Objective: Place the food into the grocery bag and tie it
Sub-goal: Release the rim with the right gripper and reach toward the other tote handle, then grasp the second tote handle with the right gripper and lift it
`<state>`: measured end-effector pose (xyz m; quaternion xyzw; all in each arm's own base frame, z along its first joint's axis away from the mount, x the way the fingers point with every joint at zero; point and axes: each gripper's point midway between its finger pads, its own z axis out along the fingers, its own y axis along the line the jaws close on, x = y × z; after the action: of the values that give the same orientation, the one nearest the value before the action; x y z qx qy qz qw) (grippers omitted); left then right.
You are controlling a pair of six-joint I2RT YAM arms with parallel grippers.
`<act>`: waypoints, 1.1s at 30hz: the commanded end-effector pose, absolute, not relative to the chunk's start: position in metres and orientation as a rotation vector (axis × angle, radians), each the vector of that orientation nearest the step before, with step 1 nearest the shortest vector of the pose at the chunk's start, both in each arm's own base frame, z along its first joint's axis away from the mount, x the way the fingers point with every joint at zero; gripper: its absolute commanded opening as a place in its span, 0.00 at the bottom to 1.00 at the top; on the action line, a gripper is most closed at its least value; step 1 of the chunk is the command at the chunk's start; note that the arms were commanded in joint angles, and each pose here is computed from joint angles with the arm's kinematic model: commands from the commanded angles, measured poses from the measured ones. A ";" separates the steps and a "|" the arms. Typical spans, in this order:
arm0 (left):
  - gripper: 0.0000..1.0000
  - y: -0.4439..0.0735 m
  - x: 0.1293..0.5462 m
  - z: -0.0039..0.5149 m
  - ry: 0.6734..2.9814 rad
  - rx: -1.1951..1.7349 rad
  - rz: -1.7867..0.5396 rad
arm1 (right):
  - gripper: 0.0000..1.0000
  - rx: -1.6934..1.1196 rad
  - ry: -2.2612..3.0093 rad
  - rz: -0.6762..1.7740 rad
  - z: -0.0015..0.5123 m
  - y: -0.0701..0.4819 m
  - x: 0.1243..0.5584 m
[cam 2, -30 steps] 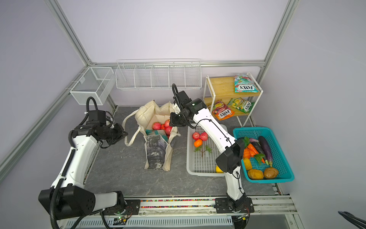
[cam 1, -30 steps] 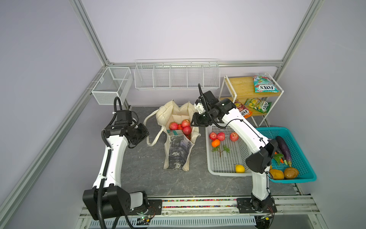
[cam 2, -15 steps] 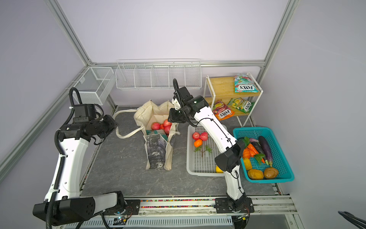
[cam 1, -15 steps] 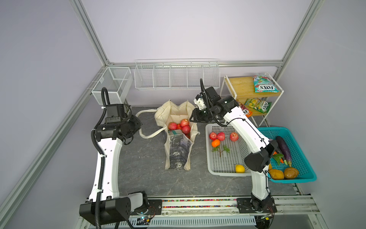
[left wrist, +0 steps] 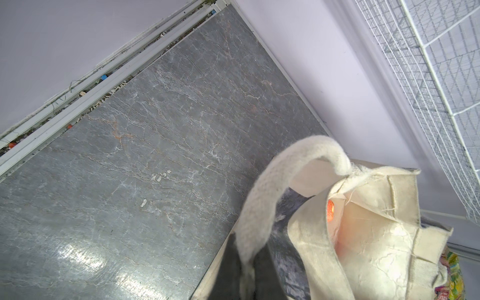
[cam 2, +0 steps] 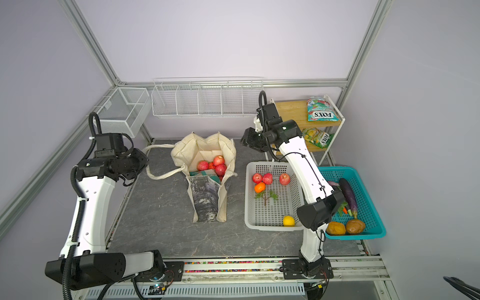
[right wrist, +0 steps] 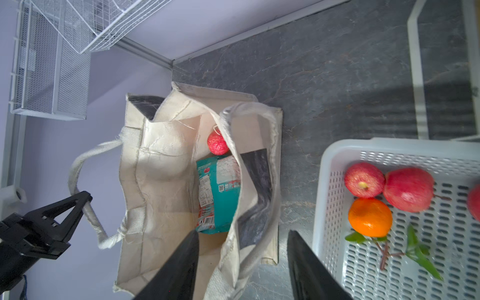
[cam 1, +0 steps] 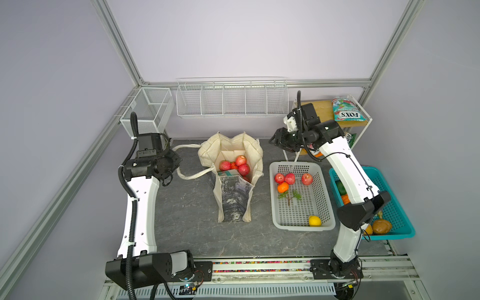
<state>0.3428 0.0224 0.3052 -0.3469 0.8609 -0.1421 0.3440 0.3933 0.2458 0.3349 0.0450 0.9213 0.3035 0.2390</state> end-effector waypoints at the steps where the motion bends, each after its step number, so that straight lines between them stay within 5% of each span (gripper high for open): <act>1: 0.00 0.038 0.343 0.317 2.182 -0.954 -0.320 | 0.57 0.292 2.561 0.922 0.313 0.240 0.391; 11: 0.00 0.050 0.343 0.310 2.185 -0.998 -0.268 | 0.56 0.719 2.724 1.245 0.215 0.273 0.376; 33: 0.00 0.053 0.345 0.308 2.162 -1.024 -0.285 | 0.53 0.840 2.907 1.312 0.136 0.333 0.359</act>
<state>0.3435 0.0438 0.2970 -0.3820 0.8537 -0.1154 0.3347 0.3625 0.3272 0.1470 0.2452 0.8833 0.3955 -0.0569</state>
